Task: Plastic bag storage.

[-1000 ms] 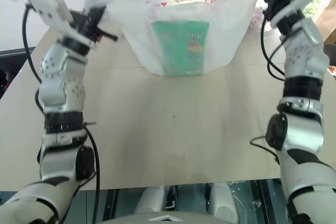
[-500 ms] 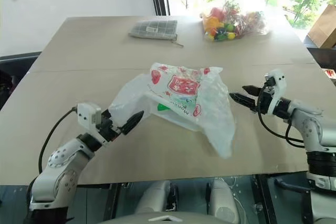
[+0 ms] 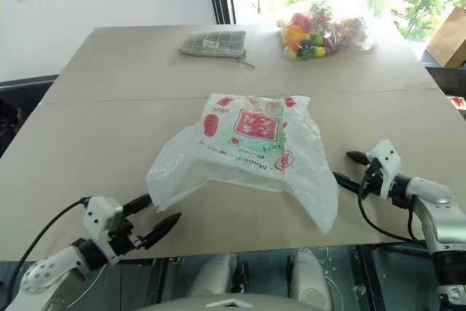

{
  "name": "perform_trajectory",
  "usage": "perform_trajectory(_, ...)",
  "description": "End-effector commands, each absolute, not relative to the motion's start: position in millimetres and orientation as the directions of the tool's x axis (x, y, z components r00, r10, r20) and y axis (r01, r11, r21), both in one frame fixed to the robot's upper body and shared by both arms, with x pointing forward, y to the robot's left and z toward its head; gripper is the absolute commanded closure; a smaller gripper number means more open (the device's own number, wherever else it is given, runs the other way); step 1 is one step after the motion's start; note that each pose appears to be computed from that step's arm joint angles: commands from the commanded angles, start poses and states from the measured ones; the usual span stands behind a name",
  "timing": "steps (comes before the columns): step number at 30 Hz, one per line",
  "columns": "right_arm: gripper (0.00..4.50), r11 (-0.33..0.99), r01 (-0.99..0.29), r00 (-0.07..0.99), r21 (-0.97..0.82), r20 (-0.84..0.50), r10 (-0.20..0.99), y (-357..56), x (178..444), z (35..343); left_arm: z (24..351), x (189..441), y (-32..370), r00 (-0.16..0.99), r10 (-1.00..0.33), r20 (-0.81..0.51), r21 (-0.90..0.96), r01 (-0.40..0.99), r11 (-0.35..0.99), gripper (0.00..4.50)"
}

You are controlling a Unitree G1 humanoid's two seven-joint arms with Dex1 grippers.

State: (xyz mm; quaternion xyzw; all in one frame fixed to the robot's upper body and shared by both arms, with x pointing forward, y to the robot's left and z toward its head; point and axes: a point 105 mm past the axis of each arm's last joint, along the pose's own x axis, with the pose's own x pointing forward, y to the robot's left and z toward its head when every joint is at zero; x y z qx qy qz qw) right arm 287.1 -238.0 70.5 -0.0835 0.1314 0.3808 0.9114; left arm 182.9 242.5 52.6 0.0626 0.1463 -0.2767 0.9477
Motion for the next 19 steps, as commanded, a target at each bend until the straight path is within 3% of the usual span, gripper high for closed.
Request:
perform_trajectory(1, 0.11, 0.724, -0.686, 0.705, -0.069, -0.309, 0.639, -256, 286, 68, 39, 171, 280, 0.833, -0.385, -0.398, 0.086, 0.451, 0.888, 0.0)
perform_trajectory(3, 0.11, 0.725, -0.681, 0.719, -0.104, -0.285, 0.634, -264, 286, 69, 47, 184, 306, 0.886, -0.294, -0.359, 0.173, 0.372, 0.912, 0.0)
perform_trajectory(6, 0.11, 0.704, -0.696, 0.711, -0.142, -0.272, 0.648, -273, 280, 66, 65, 205, 333, 0.925, -0.258, -0.278, 0.214, 0.321, 0.922, 0.0)
perform_trajectory(12, 0.11, 0.675, -0.714, 0.699, -0.185, -0.232, 0.676, -280, 280, 68, 62, 221, 332, 0.891, -0.326, -0.316, 0.25, 0.41, 0.877, 0.0)
perform_trajectory(19, 0.11, 0.667, -0.732, 0.681, -0.139, -0.179, 0.71, -274, 280, 77, 69, 232, 313, 0.859, -0.432, -0.273, 0.235, 0.495, 0.836, 0.0)
